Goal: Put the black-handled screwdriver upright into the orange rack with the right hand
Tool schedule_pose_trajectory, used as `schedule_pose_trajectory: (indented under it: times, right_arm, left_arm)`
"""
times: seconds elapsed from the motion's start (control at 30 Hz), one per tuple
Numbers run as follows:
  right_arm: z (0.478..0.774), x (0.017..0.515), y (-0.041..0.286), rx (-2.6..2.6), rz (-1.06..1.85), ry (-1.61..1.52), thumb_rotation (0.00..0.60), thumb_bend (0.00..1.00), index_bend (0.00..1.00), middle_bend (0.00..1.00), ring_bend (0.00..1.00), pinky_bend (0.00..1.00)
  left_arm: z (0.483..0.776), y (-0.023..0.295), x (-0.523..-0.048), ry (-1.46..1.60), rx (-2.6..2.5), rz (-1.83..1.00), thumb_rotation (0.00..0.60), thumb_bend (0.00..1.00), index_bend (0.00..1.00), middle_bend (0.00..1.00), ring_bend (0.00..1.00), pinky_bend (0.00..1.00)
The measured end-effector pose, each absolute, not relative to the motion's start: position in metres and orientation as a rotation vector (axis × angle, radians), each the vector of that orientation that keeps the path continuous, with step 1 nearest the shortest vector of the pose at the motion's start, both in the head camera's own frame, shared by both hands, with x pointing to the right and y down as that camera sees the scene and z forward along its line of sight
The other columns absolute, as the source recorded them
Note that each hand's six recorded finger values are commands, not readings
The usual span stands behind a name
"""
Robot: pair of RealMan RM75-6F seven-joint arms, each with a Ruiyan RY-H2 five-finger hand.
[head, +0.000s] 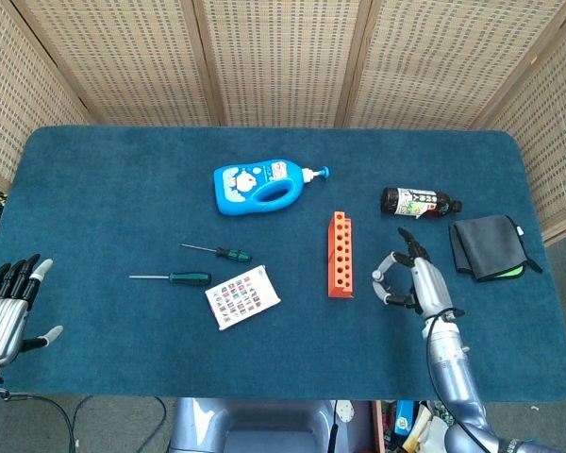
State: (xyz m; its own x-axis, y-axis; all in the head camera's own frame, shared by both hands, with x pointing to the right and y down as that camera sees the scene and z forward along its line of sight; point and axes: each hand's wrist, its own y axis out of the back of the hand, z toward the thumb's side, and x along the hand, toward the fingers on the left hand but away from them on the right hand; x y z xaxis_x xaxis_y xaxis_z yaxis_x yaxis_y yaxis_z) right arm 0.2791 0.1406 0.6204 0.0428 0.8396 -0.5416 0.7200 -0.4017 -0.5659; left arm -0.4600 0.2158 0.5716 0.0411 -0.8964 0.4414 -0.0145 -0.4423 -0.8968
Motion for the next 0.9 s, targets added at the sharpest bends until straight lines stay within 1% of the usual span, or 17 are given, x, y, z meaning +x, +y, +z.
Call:
schedule_pose_trajectory:
  times: [0.2, 0.37, 0.6, 0.9]
  right_arm:
    - [0.588, 0.290, 0.112, -2.231, 1.116, -1.890, 0.600, 0.32, 0.57, 0.00, 0.00, 0.00]
    - [0.575, 0.288, 0.098, -2.296, 1.017, -1.991, 0.600, 0.32, 0.57, 0.00, 0.00, 0.00]
    - [0.580, 0.271, 0.086, -2.384, 0.972, -2.003, 0.600, 0.32, 0.57, 0.00, 0.00, 0.00]
    - [0.599, 0.246, 0.075, -2.478, 0.946, -2.020, 0.600, 0.32, 0.57, 0.00, 0.00, 0.00]
  left_arm:
    - [0.572, 0.215, -0.460, 0.947, -1.574, -1.496, 0.600, 0.00, 0.00, 0.00, 0.00, 0.00]
    - [0.571, 0.214, -0.459, 0.950, -1.577, -1.491, 0.600, 0.00, 0.00, 0.00, 0.00, 0.00]
    - [0.571, 0.212, -0.459, 0.961, -1.584, -1.485, 0.600, 0.00, 0.00, 0.00, 0.00, 0.00]
    - [0.573, 0.206, -0.457, 0.959, -1.601, -1.487, 0.600, 0.00, 0.00, 0.00, 0.00, 0.00]
